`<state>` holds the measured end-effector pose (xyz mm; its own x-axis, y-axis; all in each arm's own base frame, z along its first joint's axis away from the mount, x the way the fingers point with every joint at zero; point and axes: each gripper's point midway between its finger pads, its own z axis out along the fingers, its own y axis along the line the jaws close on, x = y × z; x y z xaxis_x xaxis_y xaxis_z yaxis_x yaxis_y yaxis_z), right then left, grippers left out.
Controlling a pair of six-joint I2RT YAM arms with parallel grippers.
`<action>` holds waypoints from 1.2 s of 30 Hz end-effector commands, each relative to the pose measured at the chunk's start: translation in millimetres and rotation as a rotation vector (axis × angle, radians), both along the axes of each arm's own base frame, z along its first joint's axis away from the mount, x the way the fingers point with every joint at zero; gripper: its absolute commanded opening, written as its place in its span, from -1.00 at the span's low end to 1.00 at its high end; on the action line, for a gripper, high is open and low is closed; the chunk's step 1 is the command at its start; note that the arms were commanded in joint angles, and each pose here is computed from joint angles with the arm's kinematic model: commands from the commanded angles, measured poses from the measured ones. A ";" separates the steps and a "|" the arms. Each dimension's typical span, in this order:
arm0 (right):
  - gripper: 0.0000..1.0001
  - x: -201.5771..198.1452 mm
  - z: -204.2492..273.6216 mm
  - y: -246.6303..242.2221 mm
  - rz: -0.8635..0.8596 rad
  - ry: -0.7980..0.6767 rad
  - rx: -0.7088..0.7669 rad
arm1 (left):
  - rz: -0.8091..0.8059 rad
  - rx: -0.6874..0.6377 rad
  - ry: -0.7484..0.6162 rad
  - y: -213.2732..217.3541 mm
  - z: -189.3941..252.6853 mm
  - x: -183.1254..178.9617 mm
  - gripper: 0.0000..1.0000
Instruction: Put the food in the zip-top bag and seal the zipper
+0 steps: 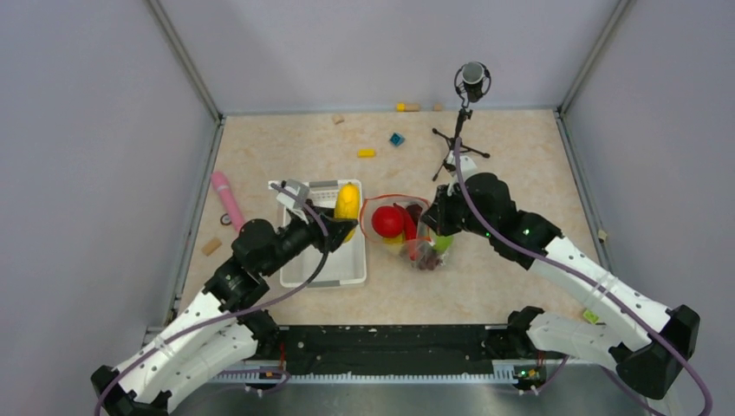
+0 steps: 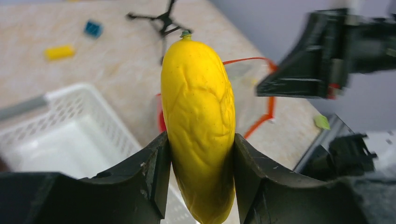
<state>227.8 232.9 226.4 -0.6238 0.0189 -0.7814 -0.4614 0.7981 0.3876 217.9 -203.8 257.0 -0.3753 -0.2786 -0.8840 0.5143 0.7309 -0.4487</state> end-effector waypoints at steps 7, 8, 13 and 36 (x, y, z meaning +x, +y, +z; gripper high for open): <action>-1.00 -6.8 22.4 12.4 0.083 0.048 0.052 | -0.941 0.278 -0.699 -82.2 31.1 -73.9 -1.00; -1.00 -9.1 23.7 14.2 0.099 0.058 0.057 | -0.979 0.322 -0.713 -85.4 27.0 -70.0 -1.00; -1.00 -19.2 30.5 21.1 0.159 0.086 0.091 | -1.117 0.401 -0.710 -100.4 13.6 -57.7 -1.00; -1.00 -33.8 55.8 15.9 0.196 0.099 0.129 | -0.866 0.733 -0.460 -96.8 -50.3 27.8 -1.00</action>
